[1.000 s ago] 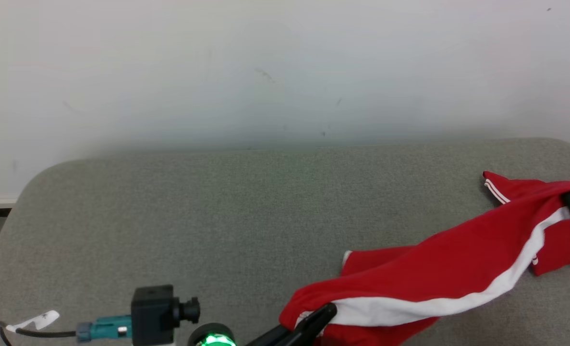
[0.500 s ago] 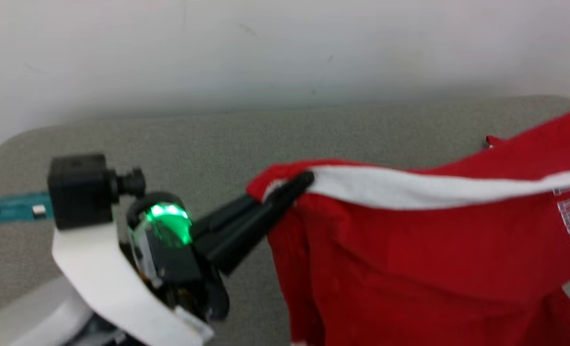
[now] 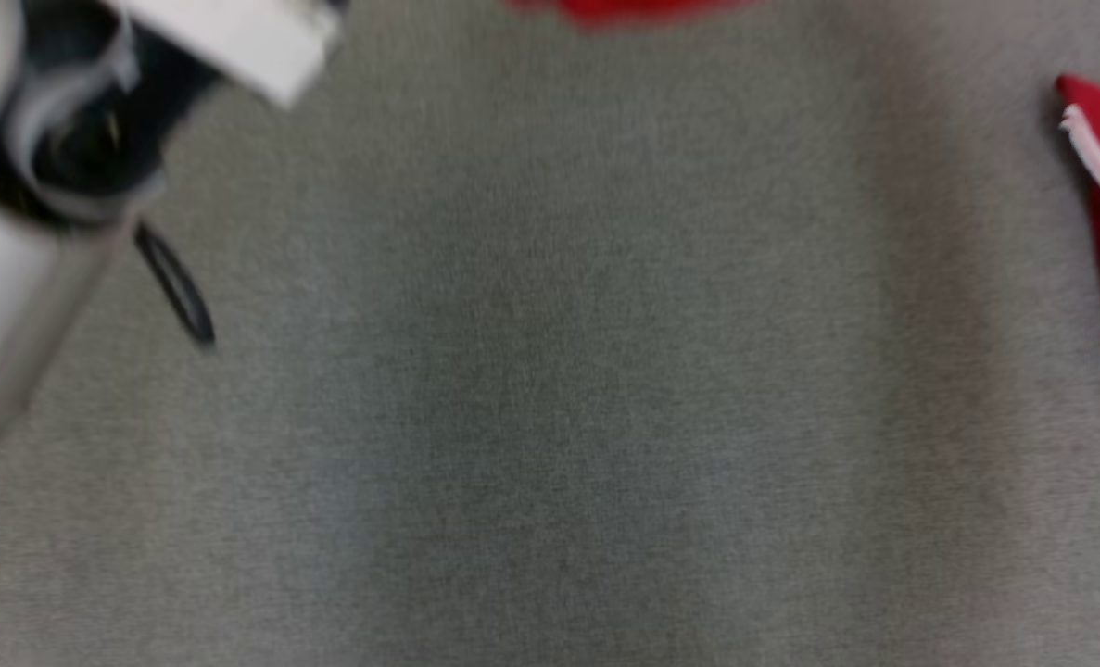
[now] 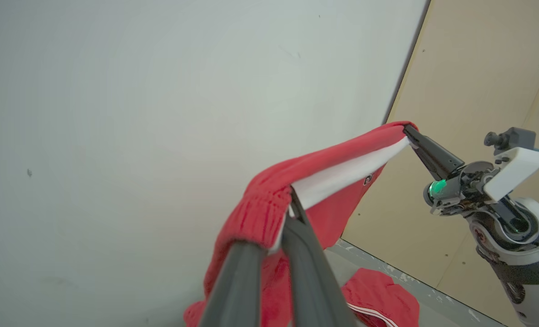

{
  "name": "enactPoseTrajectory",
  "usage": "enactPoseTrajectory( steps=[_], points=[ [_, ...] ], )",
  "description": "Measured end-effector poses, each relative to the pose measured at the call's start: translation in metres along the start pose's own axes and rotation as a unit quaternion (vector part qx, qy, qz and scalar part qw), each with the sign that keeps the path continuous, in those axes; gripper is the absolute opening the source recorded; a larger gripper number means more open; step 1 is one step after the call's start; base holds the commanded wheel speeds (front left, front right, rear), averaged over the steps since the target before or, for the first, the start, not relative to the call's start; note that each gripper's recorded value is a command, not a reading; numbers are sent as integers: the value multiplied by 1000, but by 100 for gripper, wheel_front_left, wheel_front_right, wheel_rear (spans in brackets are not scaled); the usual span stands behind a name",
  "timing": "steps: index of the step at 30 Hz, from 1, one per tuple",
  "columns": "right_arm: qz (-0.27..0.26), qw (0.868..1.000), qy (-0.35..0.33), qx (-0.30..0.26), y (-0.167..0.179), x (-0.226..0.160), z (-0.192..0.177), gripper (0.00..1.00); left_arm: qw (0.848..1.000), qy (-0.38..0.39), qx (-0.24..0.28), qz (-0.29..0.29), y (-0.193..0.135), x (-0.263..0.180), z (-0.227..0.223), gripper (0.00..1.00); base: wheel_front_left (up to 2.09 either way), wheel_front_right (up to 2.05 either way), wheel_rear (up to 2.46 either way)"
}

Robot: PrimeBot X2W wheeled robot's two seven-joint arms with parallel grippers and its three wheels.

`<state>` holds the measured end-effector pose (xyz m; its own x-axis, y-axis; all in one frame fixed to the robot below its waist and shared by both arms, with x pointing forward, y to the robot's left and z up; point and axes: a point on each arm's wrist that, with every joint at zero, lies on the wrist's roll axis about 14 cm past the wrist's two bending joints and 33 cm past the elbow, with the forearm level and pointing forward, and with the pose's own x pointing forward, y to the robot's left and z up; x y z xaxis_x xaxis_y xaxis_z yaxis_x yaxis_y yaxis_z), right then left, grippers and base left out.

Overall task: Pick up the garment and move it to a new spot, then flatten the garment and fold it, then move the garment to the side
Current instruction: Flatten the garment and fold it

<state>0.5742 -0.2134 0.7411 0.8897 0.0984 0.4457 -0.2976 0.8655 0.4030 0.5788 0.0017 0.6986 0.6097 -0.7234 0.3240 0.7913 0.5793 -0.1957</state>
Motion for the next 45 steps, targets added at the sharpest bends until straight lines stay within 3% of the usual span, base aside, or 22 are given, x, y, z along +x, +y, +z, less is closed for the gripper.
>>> enactPoseTrajectory(
  steps=[4,7,11,13,22,40,45],
  points=[
    [-12,1000,-6,8,-21,36,-36,0,999,-28,13,31,50,27,-14,0,0,0,0],
    [-32,999,26,21,-43,41,-88,0,998,-6,20,56,83,30,-57,0,0,0,0],
    [-71,994,77,37,-75,16,-156,0,996,29,-9,83,104,17,-124,0,0,0,0],
    [-94,989,102,51,-86,-10,-182,0,994,64,-24,86,99,2,-158,0,0,0,0],
    [-162,966,191,59,-94,-145,-212,0,979,168,-105,53,17,-89,-235,0,0,0,0],
    [-233,932,269,69,-53,-345,-144,0,948,198,-233,90,-148,-224,-222,0,0,0,0],
    [-251,919,288,92,-38,-388,-138,0,945,209,-233,97,-175,-250,-217,0,0,0,0]
  ],
)
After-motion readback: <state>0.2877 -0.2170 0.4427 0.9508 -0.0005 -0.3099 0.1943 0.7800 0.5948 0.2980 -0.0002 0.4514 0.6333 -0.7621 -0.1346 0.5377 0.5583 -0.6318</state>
